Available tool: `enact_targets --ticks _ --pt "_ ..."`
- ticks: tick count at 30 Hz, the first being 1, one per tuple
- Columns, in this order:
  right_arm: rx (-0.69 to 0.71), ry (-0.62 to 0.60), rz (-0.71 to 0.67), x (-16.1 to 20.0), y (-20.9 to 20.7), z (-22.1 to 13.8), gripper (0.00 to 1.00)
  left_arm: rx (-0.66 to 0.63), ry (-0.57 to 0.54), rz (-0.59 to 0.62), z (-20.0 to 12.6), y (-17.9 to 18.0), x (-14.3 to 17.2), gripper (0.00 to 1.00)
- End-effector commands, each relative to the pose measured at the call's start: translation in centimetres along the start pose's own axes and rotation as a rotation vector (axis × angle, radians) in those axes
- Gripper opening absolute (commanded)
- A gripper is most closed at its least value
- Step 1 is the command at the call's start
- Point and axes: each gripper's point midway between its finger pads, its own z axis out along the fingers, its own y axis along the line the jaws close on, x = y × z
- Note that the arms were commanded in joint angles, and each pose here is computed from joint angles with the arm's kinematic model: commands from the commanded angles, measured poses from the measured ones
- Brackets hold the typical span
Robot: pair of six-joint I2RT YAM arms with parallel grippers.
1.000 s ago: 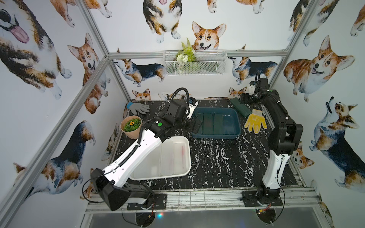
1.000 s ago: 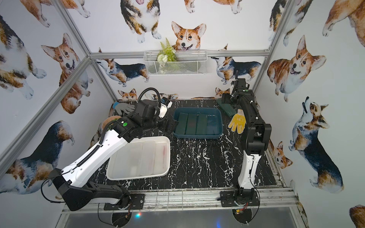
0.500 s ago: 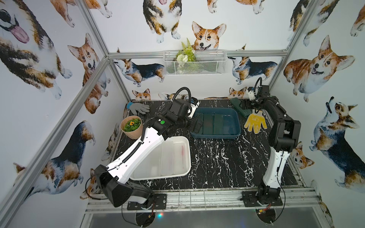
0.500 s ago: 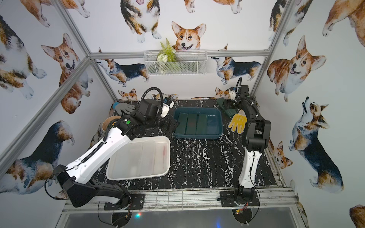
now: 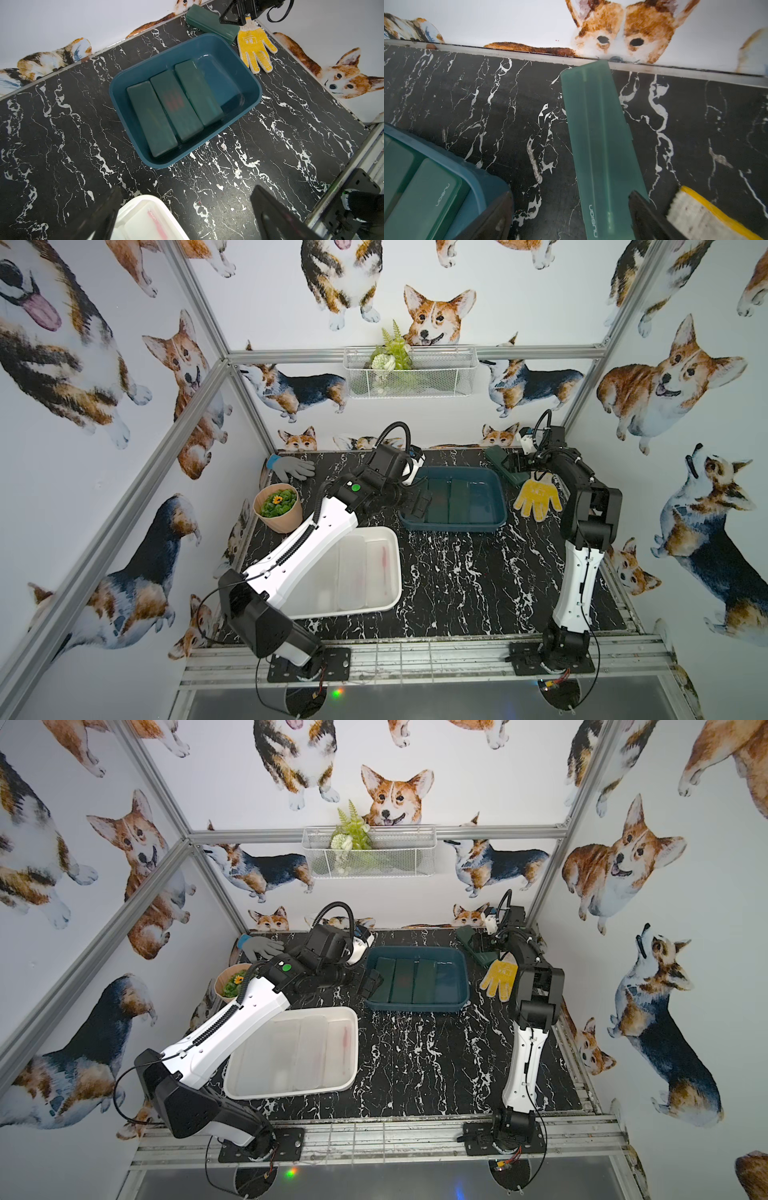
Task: Place the pencil cases by color into the storage box
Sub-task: Pick up the pencil case at the corner of the board.
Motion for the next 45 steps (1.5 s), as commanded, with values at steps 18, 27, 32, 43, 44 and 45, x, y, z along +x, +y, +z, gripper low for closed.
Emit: enact_targets --ticks 18,27,32,43,44,45 --pt "0.088 0.126 -0.180 3.2 -3.5 5.5 0.86 0.041 0.122 0.039 3.1 -0.7 -0.6 1.00" --pt "0.122 0.191 -0.234 4.8 -3.3 6.2 0.70 0.043 0.120 0.030 3.4 -0.7 -0.8 1.00" --pt "0.103 0.131 -0.183 2.6 -2.5 5.2 0.54 0.032 0.107 0.030 3.1 -0.6 -1.2 1.00" --pt "0.146 -0.062 -0.022 -5.7 -0.8 -2.6 0.50 -0.027 0.006 0.003 1.3 0.4 -2.3 1.00" --pt "0.138 -0.067 -0.014 -5.9 -0.4 -2.9 0.50 -0.033 0.009 0.001 1.5 0.5 -2.1 1.00" --pt "0.137 -0.076 -0.003 -6.3 -0.2 -3.3 0.50 -0.040 -0.017 0.001 0.5 0.6 -2.4 1.00"
